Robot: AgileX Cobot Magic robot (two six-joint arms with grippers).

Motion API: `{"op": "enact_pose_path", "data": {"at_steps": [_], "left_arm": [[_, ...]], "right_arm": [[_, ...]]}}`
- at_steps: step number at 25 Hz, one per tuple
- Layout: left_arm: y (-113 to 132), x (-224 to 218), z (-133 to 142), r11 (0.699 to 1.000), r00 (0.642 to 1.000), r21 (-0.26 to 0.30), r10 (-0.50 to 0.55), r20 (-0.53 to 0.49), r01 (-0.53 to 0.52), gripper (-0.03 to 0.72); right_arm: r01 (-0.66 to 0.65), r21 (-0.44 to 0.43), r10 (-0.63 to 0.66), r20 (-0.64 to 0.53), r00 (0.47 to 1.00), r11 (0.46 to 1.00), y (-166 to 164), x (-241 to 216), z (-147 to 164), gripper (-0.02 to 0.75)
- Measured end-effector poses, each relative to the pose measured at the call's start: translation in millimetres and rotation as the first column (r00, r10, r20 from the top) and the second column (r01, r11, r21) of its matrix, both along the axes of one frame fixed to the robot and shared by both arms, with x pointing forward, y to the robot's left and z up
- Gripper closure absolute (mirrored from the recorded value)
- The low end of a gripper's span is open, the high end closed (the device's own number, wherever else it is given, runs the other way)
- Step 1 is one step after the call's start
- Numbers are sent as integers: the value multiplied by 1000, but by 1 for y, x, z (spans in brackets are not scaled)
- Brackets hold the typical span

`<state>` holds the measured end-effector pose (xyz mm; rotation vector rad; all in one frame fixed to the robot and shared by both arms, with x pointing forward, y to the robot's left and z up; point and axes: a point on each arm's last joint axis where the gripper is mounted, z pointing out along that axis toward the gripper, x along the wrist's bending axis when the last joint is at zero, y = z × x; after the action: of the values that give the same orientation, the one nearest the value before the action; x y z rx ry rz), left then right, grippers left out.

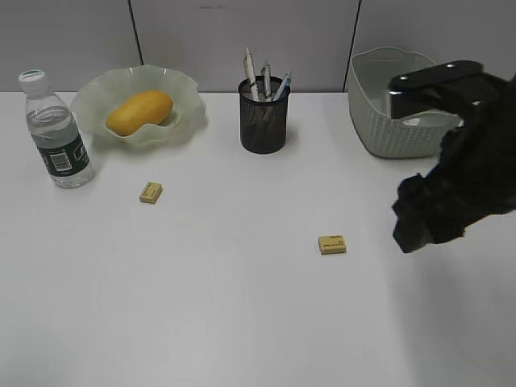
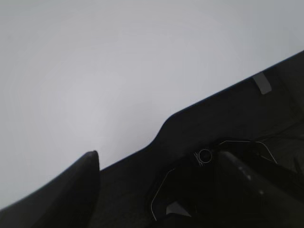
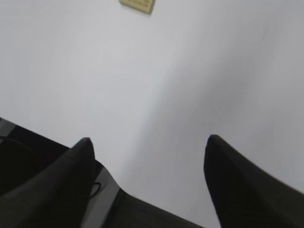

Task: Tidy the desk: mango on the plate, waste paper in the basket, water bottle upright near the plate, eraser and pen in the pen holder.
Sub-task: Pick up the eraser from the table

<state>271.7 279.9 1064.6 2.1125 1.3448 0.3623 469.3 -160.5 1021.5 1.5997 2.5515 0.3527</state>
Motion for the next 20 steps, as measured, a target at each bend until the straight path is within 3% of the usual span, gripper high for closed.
{"op": "enact_pose_path", "data": {"at_steps": [8, 13, 20], "left_arm": [[1, -2, -6, 1000, 1000, -1, 11, -12, -11, 135], [1, -2, -6, 1000, 1000, -2, 11, -13, -11, 144], [1, -2, -6, 1000, 1000, -2, 11, -13, -11, 144]], "right_arm": [[115, 67, -109, -79, 991, 991, 35, 46, -49, 174], [216, 58, -210, -100, 973, 975, 44, 64, -79, 174], [248, 18, -244, -128, 961, 969, 53, 82, -107, 174]]}}
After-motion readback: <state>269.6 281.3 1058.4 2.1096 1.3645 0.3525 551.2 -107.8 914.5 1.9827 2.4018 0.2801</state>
